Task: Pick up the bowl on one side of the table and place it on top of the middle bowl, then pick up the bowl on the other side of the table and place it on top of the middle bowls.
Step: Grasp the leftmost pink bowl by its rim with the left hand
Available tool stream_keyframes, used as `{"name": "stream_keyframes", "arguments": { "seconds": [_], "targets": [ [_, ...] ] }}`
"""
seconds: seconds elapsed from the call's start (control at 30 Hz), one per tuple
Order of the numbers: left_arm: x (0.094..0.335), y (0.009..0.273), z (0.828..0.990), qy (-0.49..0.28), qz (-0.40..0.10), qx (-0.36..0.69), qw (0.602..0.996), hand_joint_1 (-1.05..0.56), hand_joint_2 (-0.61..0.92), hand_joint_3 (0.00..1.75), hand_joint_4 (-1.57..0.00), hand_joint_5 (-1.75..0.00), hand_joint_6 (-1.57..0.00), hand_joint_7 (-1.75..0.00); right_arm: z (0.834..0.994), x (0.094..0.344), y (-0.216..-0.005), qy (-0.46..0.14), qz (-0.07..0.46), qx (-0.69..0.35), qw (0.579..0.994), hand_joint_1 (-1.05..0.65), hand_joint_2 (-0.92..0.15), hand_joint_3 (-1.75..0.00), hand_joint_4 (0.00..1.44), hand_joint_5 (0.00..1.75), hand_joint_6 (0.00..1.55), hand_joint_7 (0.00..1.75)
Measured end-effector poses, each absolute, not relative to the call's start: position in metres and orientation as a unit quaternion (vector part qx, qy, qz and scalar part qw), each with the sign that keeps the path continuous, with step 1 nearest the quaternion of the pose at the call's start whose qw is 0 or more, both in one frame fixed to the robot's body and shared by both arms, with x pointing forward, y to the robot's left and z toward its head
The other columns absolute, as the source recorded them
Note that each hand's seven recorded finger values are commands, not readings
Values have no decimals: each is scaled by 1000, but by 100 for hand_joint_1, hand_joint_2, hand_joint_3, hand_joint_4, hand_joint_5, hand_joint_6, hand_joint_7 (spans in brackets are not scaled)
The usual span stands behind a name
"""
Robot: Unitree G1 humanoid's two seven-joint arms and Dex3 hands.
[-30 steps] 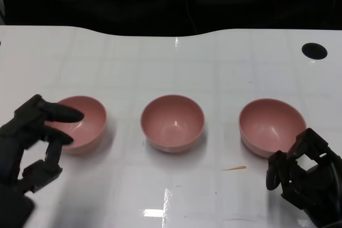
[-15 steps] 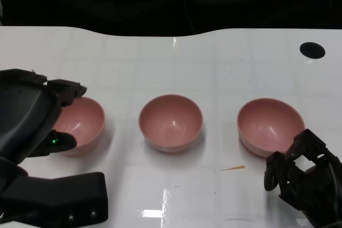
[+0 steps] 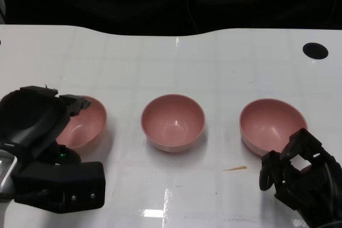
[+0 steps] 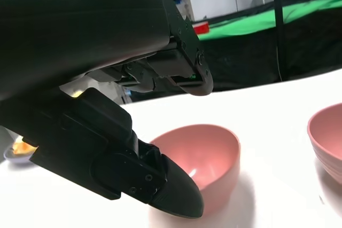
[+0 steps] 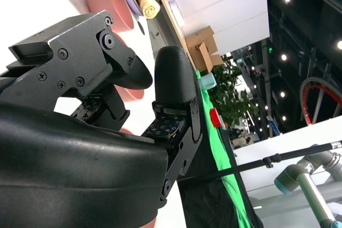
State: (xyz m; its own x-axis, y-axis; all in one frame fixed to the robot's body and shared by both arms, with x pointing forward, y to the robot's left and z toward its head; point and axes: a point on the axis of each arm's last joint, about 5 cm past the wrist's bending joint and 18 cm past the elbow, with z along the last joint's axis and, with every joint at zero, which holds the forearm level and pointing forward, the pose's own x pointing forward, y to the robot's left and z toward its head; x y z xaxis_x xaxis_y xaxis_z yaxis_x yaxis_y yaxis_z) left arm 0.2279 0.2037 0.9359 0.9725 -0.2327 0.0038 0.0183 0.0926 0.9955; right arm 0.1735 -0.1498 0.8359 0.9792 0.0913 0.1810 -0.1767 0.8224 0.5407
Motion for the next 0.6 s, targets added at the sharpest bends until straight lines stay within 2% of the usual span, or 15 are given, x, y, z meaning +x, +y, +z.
{"name": "stream_keyframes", "arguments": {
  "seconds": [0.27, 0.6],
  "targets": [
    [234, 200, 921, -65, -119, 653, 745, -101, 91, 1, -49, -1, -60, 0, 835, 172, -149, -64, 66, 291, 952, 0, -54, -121, 97, 175, 71, 167],
    [249, 198, 905, -49, -134, 657, 740, -102, 92, 7, -51, -1, -60, 0, 835, 172, -149, -63, 65, 291, 952, -4, -55, -118, 96, 175, 71, 166]
  ]
}}
